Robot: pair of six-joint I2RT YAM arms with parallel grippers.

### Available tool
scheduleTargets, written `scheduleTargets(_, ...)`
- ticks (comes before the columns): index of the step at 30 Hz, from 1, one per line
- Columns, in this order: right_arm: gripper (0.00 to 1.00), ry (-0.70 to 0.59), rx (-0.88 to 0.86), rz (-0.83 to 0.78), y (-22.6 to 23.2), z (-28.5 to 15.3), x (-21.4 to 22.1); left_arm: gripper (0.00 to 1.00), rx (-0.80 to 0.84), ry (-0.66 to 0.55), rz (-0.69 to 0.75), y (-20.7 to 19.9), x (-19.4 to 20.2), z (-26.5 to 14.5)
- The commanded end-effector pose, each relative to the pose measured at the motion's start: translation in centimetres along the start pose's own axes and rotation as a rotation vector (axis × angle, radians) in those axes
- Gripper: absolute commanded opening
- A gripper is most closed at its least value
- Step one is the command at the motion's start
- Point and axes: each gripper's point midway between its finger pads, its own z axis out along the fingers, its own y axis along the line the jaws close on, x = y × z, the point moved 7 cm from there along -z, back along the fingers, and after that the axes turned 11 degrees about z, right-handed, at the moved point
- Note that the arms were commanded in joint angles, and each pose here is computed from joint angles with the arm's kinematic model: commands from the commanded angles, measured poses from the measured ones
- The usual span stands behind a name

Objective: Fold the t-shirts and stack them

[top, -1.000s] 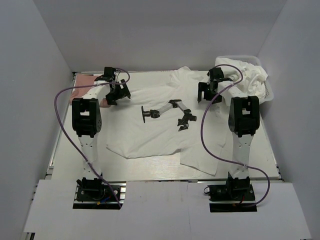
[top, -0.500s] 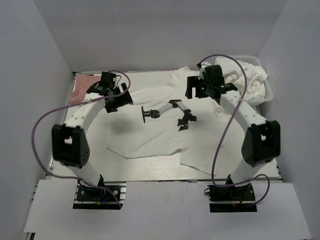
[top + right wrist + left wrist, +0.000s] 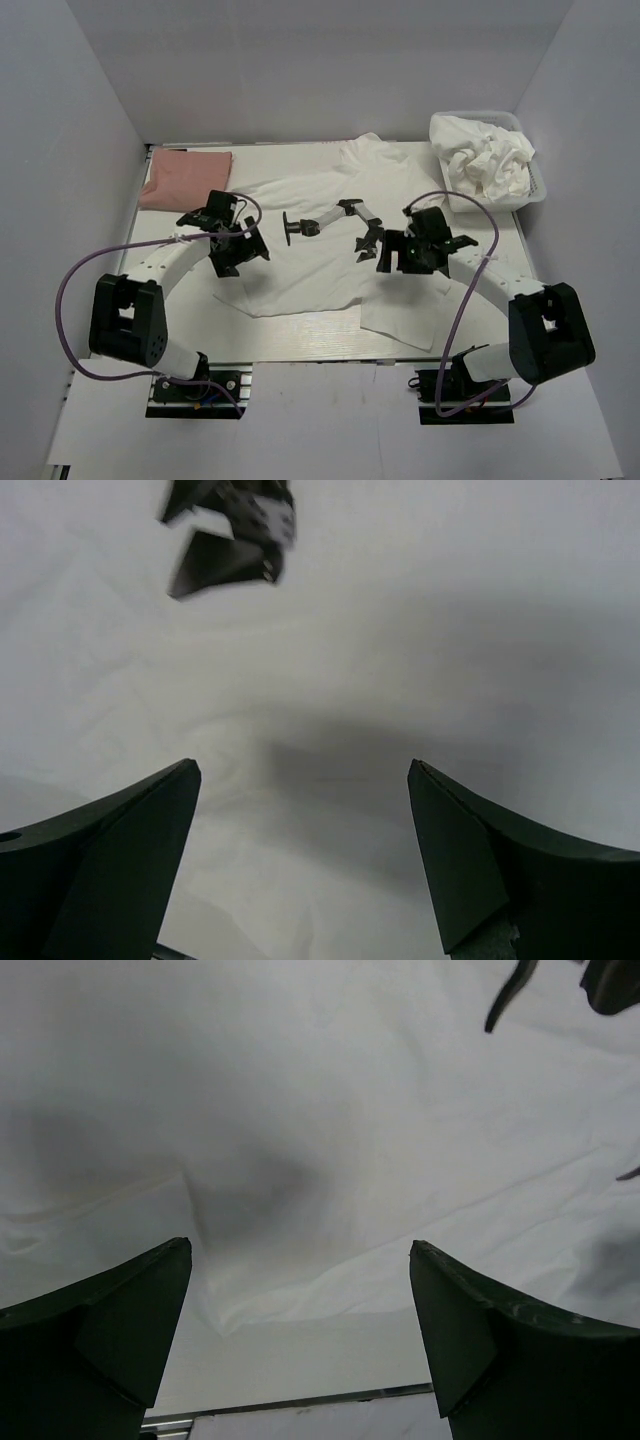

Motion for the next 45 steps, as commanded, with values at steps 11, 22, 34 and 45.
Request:
scheduleTargets(11,0.90,0.114,0.192,0.163,-3.7,2.7,4.3,0.95,-0.217,0.234,-0.039,-0.9,6.1,3.5)
scheduleTargets(22,0.90,0.123,0.357,0.236,-6.4,2.8,5.6,1.00,-0.576,0.307,-0.238,4.7,12.1,-1.9)
scheduleTargets(34,0.90,-0.009,0.067,0.092,-2.8,0.1,2.1,1.00,-0.583,0.211,-0.378,5.5,12.5,-2.6)
scheduleTargets(45,0.90,-0.192,-0.019,0.111,-1.9,-5.1,2.4,1.00,-0.526,0.033,-0.485,5.1,9.1,0.4)
